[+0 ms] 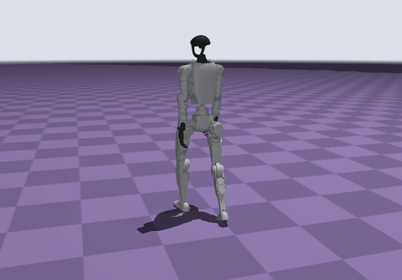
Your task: Walk run
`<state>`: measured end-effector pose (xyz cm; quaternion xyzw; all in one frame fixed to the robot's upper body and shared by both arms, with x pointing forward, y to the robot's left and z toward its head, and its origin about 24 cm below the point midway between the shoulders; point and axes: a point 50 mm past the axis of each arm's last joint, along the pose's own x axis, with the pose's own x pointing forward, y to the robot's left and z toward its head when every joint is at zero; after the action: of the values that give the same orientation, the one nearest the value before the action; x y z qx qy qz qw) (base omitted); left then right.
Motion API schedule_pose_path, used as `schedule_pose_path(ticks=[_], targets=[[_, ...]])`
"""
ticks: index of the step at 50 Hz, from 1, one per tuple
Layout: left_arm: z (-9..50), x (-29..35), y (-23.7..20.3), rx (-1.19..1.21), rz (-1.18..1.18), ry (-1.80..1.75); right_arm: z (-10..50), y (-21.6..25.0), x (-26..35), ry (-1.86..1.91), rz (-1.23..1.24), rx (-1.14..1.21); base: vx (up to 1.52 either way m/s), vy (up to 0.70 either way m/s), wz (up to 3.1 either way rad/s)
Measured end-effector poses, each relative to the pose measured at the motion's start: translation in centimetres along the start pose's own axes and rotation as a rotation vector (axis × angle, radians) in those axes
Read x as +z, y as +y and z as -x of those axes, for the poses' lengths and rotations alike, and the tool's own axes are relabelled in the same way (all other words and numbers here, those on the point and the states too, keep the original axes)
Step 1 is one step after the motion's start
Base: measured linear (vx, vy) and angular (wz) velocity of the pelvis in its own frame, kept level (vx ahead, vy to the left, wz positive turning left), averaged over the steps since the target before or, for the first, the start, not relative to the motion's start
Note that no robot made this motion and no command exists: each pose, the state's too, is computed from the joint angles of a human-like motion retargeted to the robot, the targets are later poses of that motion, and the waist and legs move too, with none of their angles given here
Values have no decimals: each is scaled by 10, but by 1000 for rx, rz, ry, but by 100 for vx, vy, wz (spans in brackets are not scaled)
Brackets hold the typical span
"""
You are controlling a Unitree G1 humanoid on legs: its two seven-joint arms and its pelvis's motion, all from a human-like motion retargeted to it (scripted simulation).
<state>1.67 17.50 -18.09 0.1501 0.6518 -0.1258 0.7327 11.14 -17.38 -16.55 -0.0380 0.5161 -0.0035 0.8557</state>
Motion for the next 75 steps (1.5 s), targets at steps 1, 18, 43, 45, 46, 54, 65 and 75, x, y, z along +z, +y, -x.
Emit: schedule_pose_path(ticks=[1, 18, 43, 45, 46, 54, 65, 75], targets=[[-1, 9, 2, 12, -2, -25, 3, -2, -11, 37, 8, -12, 83, 21, -25], [31, 166, 95, 212, 4, -518, 47, -13, -118, 390, 21, -42, 49, 7, 0], [2, -6, 13, -36, -133, 25, 19, -15, -61, 198, -11, -40, 54, -15, 41], [3, -18, 8, -54, -111, 63, 12, -19, -42, 143, 17, -47, 30, -9, 27], [4, -23, 5, -62, -97, 74, 10, -20, -33, 114, 26, -50, 28, -8, 9], [5, -35, 2, -58, -40, 96, -2, -22, 17, -67, 25, -38, 22, -4, -2], [1, 0, 12, 9, -23, -8, 3, -5, -10, 28, -2, -21, 31, 7, -49], [4, 82, 44, 78, -13, -283, 22, -19, -68, 236, 74, -70, 16, 10, -56]])
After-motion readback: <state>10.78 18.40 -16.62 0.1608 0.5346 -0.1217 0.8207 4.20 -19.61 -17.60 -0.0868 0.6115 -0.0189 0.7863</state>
